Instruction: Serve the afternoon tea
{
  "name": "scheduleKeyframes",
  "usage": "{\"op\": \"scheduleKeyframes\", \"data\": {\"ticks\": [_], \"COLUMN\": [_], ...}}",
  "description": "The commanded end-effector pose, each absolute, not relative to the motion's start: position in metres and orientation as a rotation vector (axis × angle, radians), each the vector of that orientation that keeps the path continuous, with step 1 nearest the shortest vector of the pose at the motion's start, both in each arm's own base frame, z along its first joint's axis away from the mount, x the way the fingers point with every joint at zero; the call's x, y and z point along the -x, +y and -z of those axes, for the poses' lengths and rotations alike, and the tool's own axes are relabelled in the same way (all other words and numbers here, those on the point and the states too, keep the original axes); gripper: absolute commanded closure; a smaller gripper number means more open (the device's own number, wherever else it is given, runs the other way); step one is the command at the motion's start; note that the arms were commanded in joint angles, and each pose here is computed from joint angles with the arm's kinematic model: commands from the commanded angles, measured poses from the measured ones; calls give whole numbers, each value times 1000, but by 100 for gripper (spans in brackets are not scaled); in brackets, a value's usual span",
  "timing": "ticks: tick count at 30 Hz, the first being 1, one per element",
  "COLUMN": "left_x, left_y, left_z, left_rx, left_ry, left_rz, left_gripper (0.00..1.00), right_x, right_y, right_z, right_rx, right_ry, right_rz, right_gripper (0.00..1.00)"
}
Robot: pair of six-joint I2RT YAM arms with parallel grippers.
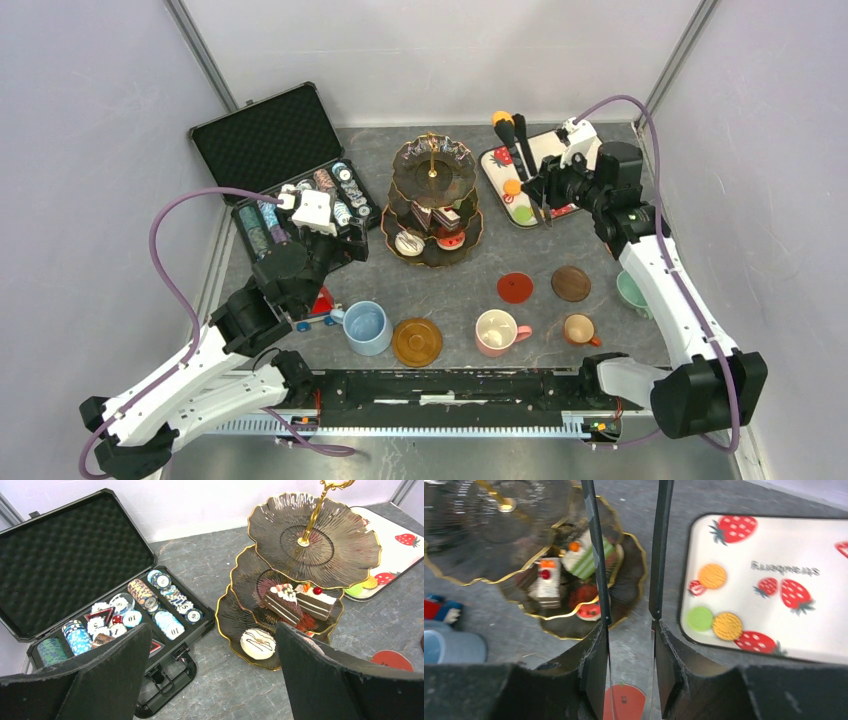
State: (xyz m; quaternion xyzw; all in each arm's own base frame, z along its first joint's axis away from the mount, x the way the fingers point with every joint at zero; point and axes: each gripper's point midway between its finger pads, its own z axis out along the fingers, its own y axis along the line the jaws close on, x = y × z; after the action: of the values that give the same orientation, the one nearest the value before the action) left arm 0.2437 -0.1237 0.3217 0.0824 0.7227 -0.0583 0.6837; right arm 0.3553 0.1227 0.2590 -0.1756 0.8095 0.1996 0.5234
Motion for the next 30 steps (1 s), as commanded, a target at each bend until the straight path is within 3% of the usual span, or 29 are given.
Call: {"op": "scheduleKeyframes", "data": {"ticks": [1, 14, 30], "left_x": [-245, -247, -247], "left_y": [-118, -118, -119], "left_z": [-333, -331, -331], "left_rx": [-127, -130, -135], "left_ry": [1592, 1598, 1601], "left_rz": [136, 123, 128], "left_gripper": [1, 1, 1], "right_x": [-339, -339, -345], "right_y": [163, 216, 232], "right_z": [-308, -306, -291], "right_rx": [561, 655, 700], "right_ry": [1775, 1846, 1896], "right_rz": [-652, -683, -663], "right_gripper": [77, 74, 58]}}
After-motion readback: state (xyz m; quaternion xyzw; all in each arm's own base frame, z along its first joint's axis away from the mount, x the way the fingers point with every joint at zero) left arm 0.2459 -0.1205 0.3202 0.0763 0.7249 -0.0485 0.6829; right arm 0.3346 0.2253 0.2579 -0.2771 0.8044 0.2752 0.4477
